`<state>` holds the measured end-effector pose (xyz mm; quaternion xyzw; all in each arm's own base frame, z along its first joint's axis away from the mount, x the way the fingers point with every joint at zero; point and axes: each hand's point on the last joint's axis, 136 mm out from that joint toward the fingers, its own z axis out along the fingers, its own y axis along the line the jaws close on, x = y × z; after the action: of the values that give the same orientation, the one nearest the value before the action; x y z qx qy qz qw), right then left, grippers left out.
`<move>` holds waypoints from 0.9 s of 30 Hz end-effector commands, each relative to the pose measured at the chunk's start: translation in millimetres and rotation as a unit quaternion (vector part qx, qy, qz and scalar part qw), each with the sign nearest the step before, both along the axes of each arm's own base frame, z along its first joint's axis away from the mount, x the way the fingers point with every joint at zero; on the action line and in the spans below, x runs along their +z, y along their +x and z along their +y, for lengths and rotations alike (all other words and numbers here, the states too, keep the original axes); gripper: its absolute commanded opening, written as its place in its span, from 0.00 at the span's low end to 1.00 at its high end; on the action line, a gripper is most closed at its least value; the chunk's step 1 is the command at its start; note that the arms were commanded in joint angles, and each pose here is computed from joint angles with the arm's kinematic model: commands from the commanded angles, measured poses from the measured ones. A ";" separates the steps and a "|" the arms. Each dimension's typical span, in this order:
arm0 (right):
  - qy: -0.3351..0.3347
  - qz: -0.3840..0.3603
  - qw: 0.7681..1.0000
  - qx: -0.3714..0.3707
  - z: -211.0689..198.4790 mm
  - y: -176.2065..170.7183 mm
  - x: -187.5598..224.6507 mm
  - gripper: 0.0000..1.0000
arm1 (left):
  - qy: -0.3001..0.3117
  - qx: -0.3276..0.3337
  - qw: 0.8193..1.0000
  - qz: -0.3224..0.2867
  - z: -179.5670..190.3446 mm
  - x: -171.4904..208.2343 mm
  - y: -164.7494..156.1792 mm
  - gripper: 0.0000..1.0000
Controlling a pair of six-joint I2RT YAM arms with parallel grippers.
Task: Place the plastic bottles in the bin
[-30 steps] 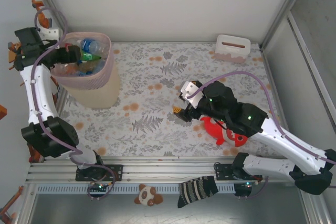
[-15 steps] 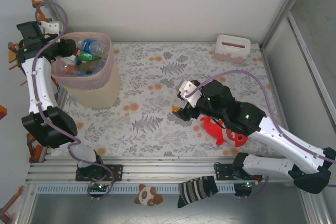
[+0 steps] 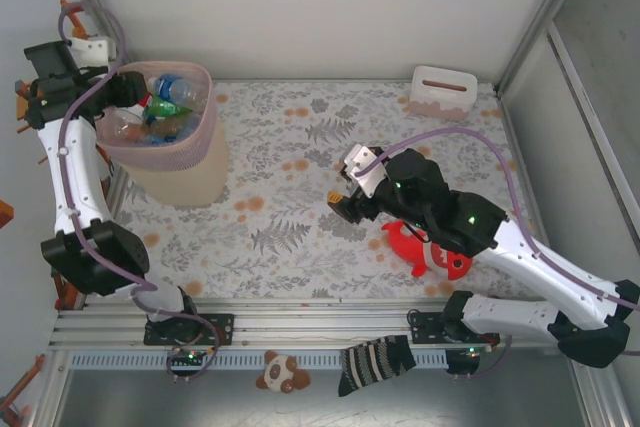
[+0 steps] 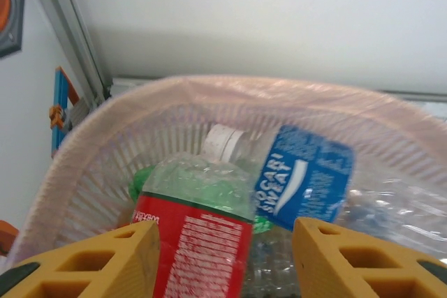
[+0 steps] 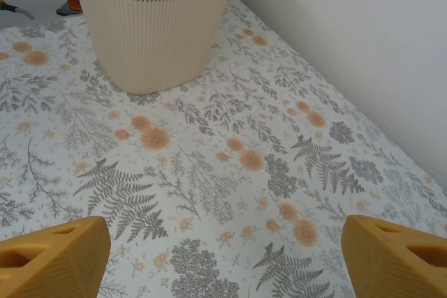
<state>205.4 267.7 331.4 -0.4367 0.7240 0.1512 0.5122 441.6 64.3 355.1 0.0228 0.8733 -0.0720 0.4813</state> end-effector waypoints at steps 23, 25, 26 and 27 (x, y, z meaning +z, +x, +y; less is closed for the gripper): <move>0.053 0.017 0.952 -0.300 -134.2 31.2 -20.5 0.89 | -0.142 -0.050 0.989 -0.006 -114.1 -6.0 -204.9 0.58; 0.052 0.027 0.945 -0.323 -144.7 34.3 -33.3 0.91 | -0.146 -0.034 0.988 0.021 -111.4 -33.4 -208.8 0.58; 0.052 0.032 0.941 -0.334 -150.1 35.6 -39.5 0.92 | -0.146 -0.021 0.989 0.033 -108.5 -47.3 -210.0 0.58; 0.048 0.036 0.937 -0.344 -154.8 37.3 -45.5 0.93 | -0.144 -0.009 0.989 0.045 -105.4 -60.6 -211.3 0.58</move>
<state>238.3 130.8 297.6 -0.1787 0.8268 0.0330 0.5324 234.0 -45.8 331.2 -0.0024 0.8519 -0.2038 0.4824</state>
